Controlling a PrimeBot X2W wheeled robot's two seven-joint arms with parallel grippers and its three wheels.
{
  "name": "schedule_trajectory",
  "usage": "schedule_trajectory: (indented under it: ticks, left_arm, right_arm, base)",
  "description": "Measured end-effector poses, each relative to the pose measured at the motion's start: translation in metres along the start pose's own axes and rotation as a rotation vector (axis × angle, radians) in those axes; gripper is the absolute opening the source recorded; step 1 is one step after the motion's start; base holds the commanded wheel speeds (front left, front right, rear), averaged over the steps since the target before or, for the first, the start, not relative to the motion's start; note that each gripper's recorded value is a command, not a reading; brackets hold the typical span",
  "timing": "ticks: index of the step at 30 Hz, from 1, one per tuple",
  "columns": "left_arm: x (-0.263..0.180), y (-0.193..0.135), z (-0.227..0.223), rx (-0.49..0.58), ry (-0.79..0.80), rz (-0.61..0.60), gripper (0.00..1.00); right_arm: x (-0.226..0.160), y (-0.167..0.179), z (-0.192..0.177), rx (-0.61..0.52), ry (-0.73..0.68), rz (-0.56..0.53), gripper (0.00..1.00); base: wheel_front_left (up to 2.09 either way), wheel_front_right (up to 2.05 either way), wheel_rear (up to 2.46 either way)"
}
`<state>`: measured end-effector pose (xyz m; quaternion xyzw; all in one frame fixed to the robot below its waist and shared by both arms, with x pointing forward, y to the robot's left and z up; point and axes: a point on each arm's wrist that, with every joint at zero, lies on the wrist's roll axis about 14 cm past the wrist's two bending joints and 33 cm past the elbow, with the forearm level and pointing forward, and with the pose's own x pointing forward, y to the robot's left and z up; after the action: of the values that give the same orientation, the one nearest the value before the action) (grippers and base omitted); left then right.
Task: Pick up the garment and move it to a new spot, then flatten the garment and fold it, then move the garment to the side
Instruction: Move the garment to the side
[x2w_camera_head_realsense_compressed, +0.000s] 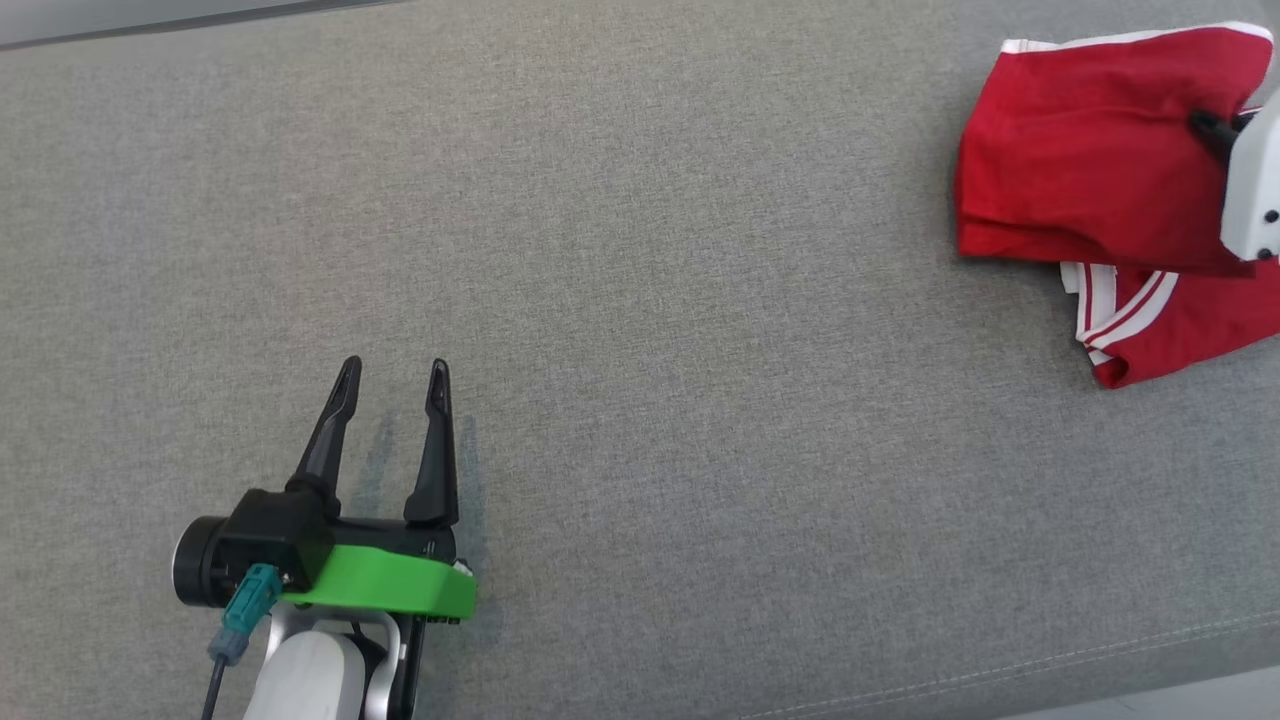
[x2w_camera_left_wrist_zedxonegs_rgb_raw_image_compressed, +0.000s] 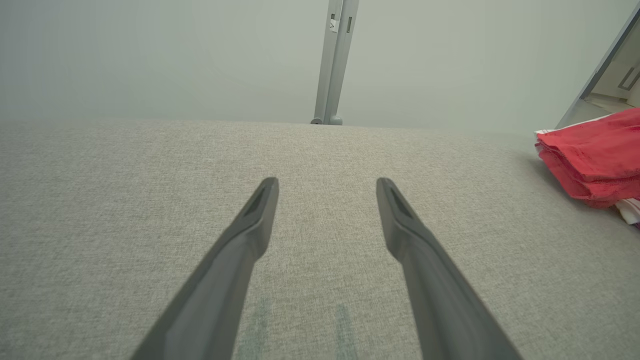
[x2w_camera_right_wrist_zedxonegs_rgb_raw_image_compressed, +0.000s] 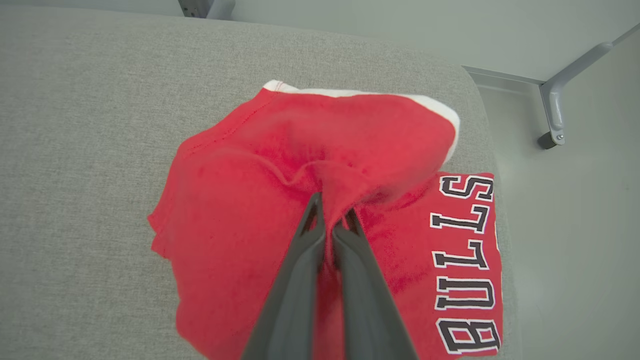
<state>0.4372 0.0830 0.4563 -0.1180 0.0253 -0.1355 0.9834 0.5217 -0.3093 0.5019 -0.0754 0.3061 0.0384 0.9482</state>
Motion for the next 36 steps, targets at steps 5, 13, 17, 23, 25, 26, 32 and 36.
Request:
schedule_trajectory:
  ticks: [5, 13, 17, 23, 25, 26, 32, 36]
  left_arm:
    - [0.005, -0.003, 0.001, -0.001, -0.006, -0.013, 1.0]
    - [0.011, -0.003, -0.003, 0.01, 0.008, -0.029, 1.0]
    - [0.013, 0.0, -0.006, 0.017, 0.017, -0.027, 1.0]
    - [0.011, 0.005, -0.008, 0.025, 0.028, -0.016, 1.0]
    - [0.011, 0.006, -0.008, 0.027, 0.028, -0.014, 1.0]
    - [0.012, 0.006, -0.008, 0.029, 0.028, -0.014, 1.0]
    - [0.014, -0.003, -0.007, 0.029, 0.027, -0.041, 1.0]
    - [0.015, -0.009, -0.006, 0.03, 0.028, -0.058, 1.0]
  right_arm:
    - [-0.011, -0.03, -0.014, -0.025, 0.054, -0.059, 0.0]
    - [-0.007, -0.054, -0.038, -0.05, 0.101, -0.121, 0.0]
    - [-0.002, -0.063, -0.049, -0.07, 0.115, -0.153, 0.0]
    - [0.006, -0.069, -0.063, -0.08, 0.126, -0.179, 0.0]
    - [0.008, -0.067, -0.067, -0.076, 0.124, -0.178, 0.0]
    - [0.008, -0.067, -0.067, -0.08, 0.119, -0.181, 0.16]
    - [-0.002, -0.079, -0.072, -0.108, 0.093, -0.222, 1.0]
    - [-0.009, -0.085, -0.078, -0.111, 0.094, -0.241, 1.0]
  base:
    - [0.0, 0.0, 0.0]
    - [0.0, 0.0, 0.0]
    - [0.0, 0.0, 0.0]
    - [0.0, 0.0, 0.0]
    - [0.0, 0.0, 0.0]
    - [0.0, 0.0, 0.0]
    - [0.0, 0.0, 0.0]
    - [0.0, 0.0, 0.0]
